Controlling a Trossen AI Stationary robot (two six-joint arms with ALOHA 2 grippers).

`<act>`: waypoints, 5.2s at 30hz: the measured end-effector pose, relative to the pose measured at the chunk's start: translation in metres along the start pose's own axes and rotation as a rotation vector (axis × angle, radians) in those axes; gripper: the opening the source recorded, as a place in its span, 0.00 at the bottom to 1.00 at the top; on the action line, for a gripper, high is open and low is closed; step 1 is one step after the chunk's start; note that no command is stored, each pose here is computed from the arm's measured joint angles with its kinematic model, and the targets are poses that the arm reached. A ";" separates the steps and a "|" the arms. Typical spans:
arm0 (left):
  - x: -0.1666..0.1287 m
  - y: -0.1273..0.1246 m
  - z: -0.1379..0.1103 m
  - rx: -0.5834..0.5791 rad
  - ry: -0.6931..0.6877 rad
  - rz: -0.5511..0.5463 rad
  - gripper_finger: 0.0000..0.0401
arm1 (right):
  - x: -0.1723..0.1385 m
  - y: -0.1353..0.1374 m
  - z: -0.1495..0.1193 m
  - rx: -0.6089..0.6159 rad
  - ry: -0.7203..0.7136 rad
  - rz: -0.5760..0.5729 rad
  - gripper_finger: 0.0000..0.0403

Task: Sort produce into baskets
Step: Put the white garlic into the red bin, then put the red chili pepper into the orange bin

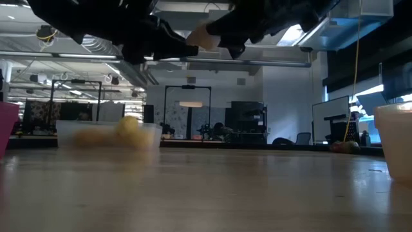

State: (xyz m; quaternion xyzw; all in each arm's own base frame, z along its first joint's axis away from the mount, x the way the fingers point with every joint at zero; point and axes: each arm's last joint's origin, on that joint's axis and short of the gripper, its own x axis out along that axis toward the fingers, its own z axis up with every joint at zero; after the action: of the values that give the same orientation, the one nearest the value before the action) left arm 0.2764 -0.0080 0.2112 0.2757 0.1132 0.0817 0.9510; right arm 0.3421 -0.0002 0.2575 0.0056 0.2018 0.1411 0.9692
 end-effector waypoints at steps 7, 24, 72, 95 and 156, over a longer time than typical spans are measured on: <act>0.000 -0.002 -0.002 0.041 0.028 -0.024 0.42 | -0.001 0.000 0.004 0.034 -0.033 -0.002 0.29; -0.004 -0.014 0.005 0.195 -0.004 -0.067 0.30 | 0.004 -0.003 -0.001 0.131 -0.010 -0.059 0.29; -0.074 -0.013 0.016 -0.409 0.237 -0.230 0.08 | -0.042 -0.002 -0.012 0.011 0.319 -0.508 0.63; -0.127 -0.087 0.086 -0.482 0.527 -0.413 0.08 | -0.034 -0.003 -0.025 0.020 0.417 -0.483 0.63; -0.091 -0.033 0.032 -0.538 0.554 0.160 0.52 | -0.077 -0.030 -0.061 0.174 0.822 -0.978 0.63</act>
State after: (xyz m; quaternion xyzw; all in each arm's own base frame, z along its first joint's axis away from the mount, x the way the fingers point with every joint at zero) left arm 0.2000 -0.0714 0.2354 -0.0080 0.3182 0.2535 0.9134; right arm 0.2589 -0.0532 0.2296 -0.0631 0.5467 -0.3430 0.7612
